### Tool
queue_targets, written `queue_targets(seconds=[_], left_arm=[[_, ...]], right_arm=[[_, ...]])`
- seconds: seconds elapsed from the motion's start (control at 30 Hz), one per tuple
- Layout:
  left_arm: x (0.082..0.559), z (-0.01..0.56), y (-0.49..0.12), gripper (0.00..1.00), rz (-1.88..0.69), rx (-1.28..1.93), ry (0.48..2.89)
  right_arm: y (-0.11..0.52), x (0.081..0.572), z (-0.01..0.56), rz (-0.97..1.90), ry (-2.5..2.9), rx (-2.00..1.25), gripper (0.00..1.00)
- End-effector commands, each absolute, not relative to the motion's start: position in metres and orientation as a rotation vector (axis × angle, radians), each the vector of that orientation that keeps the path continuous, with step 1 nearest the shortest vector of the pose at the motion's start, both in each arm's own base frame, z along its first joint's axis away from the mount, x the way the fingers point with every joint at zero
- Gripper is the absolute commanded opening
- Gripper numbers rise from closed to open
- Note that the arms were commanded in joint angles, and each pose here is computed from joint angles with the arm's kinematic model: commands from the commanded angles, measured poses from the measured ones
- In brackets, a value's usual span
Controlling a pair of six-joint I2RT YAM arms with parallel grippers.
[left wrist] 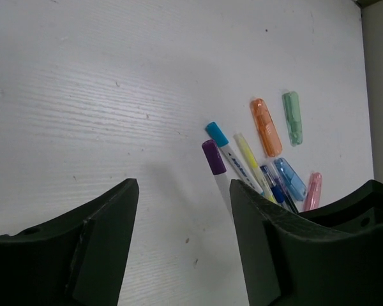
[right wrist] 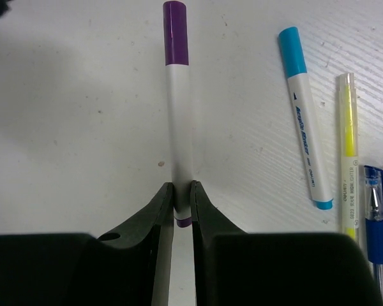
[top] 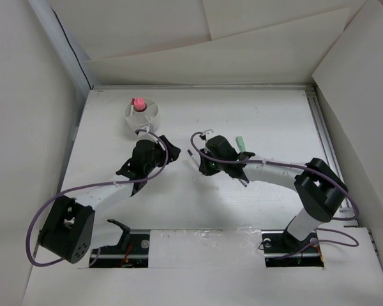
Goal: Sort the stationery into containers
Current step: Pick up the pen from the center of the board, then place the pen in the storage box.
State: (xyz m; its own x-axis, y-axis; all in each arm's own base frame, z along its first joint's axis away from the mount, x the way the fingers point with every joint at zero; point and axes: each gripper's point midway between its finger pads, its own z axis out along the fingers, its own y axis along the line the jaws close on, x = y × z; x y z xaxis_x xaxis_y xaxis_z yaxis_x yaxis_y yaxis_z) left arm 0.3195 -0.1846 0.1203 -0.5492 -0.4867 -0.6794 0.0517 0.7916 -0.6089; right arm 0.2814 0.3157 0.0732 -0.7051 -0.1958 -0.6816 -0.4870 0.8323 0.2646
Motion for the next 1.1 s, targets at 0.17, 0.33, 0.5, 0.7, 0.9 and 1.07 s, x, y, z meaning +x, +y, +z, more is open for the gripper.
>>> queue_targets(seconds=[0.17, 0.33, 0.5, 0.7, 0.9, 1.07], left_arm=[[0.332, 0.139, -0.220, 0.59, -0.902, -0.246, 2.038], [0.334, 0.130, -0.232, 0.59, -0.937, -0.239, 2.071], [0.334, 0.133, -0.247, 0.59, -0.979, -0.224, 2.057], [0.335, 0.122, -0.250, 0.43, -0.990, -0.243, 2.082], [0.336, 0.128, -0.251, 0.10, -1.005, -0.248, 2.062], [0.337, 0.136, -0.244, 0.00, -0.976, -0.271, 2.042]], right_arm=[[0.345, 0.288, 0.120, 0.705, 2.210, -0.534, 0.03], [0.352, 0.287, 0.132, 0.733, 2.183, -0.545, 0.03], [0.358, 0.288, 0.142, 0.766, 2.158, -0.552, 0.03], [0.364, 0.283, 0.144, 0.795, 2.149, -0.574, 0.03], [0.365, 0.284, 0.148, 0.800, 2.140, -0.572, 0.04], [0.364, 0.285, 0.156, 0.800, 2.120, -0.562, 0.28]])
